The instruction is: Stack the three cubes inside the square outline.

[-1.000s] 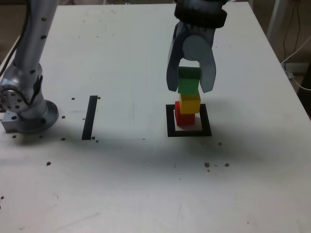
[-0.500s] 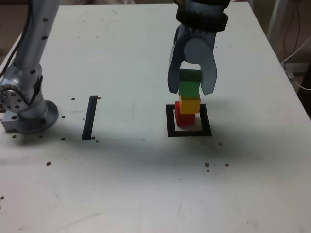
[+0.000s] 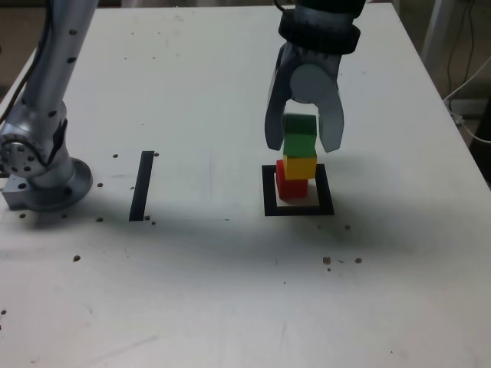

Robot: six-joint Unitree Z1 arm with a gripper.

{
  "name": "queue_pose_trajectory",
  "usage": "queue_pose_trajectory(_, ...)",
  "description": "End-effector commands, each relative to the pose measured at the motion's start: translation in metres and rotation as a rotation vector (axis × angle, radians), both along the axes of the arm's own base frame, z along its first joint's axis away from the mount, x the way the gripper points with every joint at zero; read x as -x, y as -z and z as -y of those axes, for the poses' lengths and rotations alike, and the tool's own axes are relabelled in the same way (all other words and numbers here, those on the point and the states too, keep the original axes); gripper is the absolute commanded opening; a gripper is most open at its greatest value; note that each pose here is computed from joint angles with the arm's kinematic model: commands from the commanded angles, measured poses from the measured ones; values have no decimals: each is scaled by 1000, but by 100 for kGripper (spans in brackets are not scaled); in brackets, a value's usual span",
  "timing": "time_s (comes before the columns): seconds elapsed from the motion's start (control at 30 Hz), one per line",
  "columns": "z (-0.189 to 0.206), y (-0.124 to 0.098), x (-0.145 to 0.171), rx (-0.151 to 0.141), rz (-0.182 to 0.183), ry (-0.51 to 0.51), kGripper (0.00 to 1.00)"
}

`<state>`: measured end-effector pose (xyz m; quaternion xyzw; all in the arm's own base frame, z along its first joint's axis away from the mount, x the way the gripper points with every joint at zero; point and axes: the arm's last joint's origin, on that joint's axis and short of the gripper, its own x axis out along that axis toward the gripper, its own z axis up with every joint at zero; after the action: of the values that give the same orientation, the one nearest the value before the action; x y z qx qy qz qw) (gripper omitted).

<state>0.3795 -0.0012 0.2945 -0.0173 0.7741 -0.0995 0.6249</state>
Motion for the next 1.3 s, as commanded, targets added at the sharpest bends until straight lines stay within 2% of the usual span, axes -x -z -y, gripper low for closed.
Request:
queue_pose_trajectory(0.0, -1, 2, 2, 2, -24, -1, 99)
queue_pose_trajectory(0.2, -2, 2, 3, 1, -26, 0, 100)
queue_pose_trajectory(0.3, -3, -2, 6, -10, -16, -1, 100)
queue_pose_trajectory(0.37, -5, -9, 10, -29, -2, -4, 100)
queue_pose_trajectory(0.5, -10, -29, 30, -86, 32, -25, 100)
queue_pose_trajectory(0.67, -16, -45, 55, -130, 50, -47, 100)
queue_pose_trajectory(0.77, -18, -47, 71, -155, 39, -50, 100)
queue_pose_trajectory(0.9, -19, -44, 97, -189, 7, -53, 99)
queue_pose_trajectory(1.0, -18, -37, 120, -203, -11, -55, 99)
queue_pose_trajectory(1.1, -17, -26, 141, -202, -23, -57, 100)
queue_pose_trajectory(1.27, -14, -2, 176, -180, -36, -63, 100)
